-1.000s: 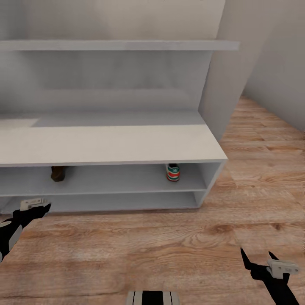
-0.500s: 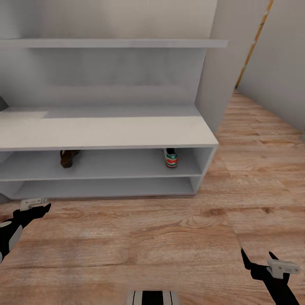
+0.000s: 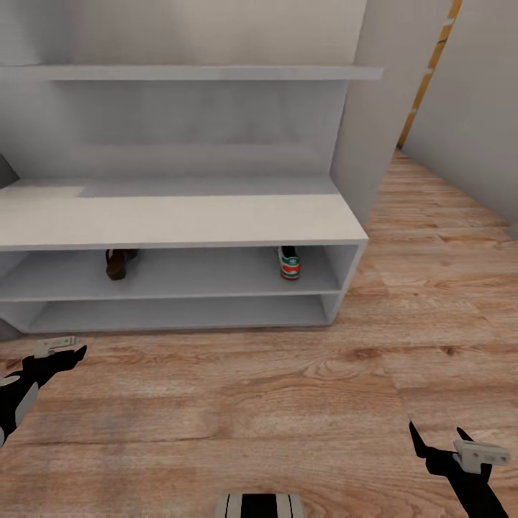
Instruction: Pick up the two gym shoes and the two sandals from the corridor floor and place them onto the hallstand (shoe rack) in the corridor, making sure they are on the rack and not on the floor. Arrange them so the two gym shoes are next to each other and the two sandals are next to each other.
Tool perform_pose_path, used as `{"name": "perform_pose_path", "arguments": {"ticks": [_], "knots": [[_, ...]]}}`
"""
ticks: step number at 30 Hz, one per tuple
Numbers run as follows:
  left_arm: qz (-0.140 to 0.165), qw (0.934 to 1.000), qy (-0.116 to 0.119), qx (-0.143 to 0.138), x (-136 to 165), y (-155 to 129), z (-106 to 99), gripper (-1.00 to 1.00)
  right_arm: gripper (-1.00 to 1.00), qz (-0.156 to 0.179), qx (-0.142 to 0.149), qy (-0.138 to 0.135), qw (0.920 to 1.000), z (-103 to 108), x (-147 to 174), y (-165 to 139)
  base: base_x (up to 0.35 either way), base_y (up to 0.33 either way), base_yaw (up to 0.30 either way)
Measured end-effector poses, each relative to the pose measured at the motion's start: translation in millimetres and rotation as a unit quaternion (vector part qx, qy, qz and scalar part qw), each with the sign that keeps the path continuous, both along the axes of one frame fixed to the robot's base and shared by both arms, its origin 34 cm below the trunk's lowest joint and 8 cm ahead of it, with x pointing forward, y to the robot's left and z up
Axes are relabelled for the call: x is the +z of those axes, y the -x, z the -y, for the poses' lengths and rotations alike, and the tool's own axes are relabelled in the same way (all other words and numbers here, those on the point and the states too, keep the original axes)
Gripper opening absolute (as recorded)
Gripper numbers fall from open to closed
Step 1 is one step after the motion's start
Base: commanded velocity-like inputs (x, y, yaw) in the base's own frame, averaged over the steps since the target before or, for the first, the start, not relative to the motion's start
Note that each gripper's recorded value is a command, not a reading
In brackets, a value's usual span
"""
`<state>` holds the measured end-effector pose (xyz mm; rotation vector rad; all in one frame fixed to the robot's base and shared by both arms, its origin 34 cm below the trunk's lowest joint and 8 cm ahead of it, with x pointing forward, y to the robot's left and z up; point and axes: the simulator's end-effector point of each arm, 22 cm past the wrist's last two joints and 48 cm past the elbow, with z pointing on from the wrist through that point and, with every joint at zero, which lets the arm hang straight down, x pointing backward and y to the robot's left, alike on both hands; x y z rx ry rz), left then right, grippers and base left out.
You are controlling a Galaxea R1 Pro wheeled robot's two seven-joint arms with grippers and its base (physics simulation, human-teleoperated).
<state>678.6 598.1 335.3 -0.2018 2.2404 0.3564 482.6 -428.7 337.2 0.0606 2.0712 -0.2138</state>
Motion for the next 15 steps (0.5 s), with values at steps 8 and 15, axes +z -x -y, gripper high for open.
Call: {"name": "perform_pose_path", "arguments": {"ticks": [8, 15], "knots": [[0.000, 1.0000, 0.000, 0.000, -0.2, -0.1, 0.4, 1.00, 1.00, 0.001, 0.000, 0.000, 1.0000, -0.3, 0.9, -0.7, -0.014, 0.000, 0.000], [0.000, 1.0000, 0.000, -0.001, -0.4, -0.1, 0.8, 1.00, 1.00, 0.002, 0.001, 0.000, 1.0000, -0.7, 1.6, -1.4, -0.005, 0.000, 0.000]]}}
